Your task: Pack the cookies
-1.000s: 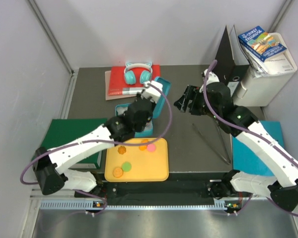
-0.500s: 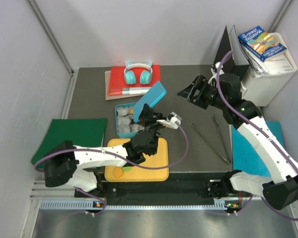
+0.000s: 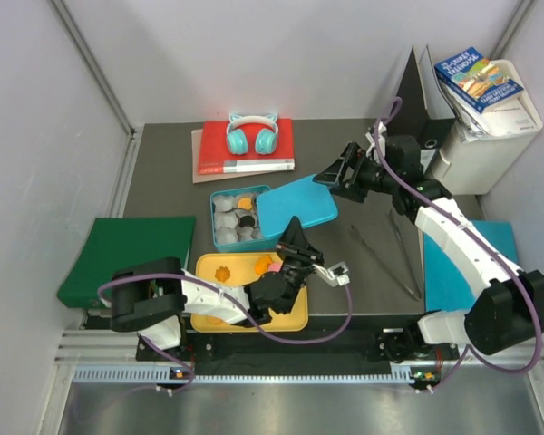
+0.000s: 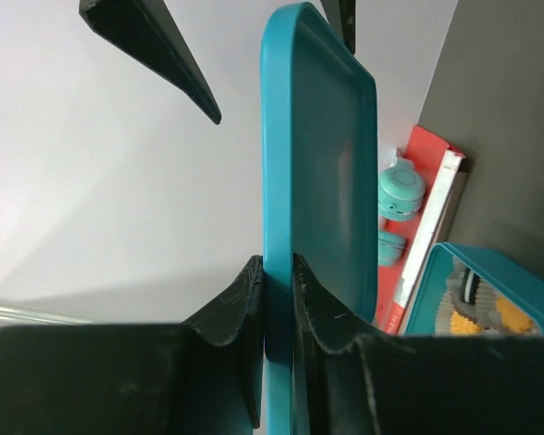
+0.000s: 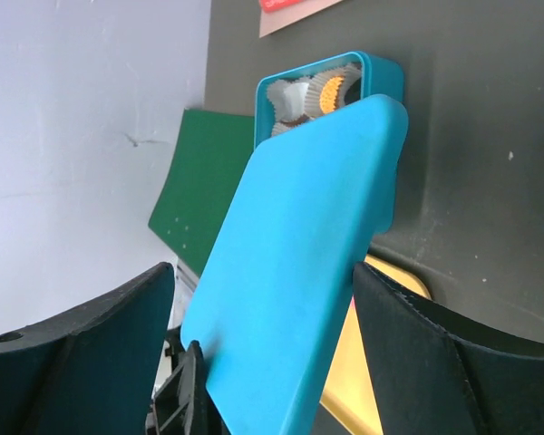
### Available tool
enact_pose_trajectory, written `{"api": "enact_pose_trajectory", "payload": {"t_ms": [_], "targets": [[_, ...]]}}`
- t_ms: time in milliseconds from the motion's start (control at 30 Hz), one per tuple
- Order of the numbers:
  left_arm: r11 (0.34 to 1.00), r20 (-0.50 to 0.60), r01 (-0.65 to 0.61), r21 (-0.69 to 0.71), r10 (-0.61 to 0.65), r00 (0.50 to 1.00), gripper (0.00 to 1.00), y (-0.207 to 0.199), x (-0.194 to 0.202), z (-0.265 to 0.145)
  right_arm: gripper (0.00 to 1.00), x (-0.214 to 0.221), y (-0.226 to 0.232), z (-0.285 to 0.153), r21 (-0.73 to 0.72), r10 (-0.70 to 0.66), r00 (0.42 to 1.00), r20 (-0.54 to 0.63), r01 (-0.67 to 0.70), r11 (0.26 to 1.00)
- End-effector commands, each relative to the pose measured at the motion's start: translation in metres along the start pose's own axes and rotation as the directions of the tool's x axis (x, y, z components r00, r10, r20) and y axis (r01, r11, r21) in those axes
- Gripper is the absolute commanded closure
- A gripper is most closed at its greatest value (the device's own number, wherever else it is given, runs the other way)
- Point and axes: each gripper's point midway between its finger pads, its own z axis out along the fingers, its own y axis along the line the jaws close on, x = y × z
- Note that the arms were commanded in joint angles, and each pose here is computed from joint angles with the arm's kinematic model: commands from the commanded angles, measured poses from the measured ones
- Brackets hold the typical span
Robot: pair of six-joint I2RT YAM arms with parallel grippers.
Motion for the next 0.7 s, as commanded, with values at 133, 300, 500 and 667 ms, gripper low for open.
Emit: {"api": "enact_pose_trajectory", "payload": {"t_ms": [133,300,500,667], "targets": [[0.974,0.067,0.151,-0.171,-0.142,0.988,1.00,0.049,-0.005,-0.008,0.22,0.006,0.008,0.009,-0.107,-0.045,0.996,-0.081,0.037,0.994],[0.974,0.077,0.144,-0.175,-0.132,0.988,1.00,0.049,-0.007,-0.009,0.25,0.022,-0.010,0.022,-0.082,-0.005,0.986,-0.169,-0.009,0.997],[0.973,0.070,0.142,-0.180,-0.132,0.989,1.00,0.052,-0.007,-0.009,0.31,0.024,-0.014,0.028,-0.082,0.016,0.982,-0.190,-0.032,0.996],[0.975,0.078,0.144,-0.167,-0.132,0.988,1.00,0.048,-0.010,-0.011,0.56,0.024,-0.008,0.034,-0.138,0.048,0.978,-0.201,-0.077,0.988]]}}
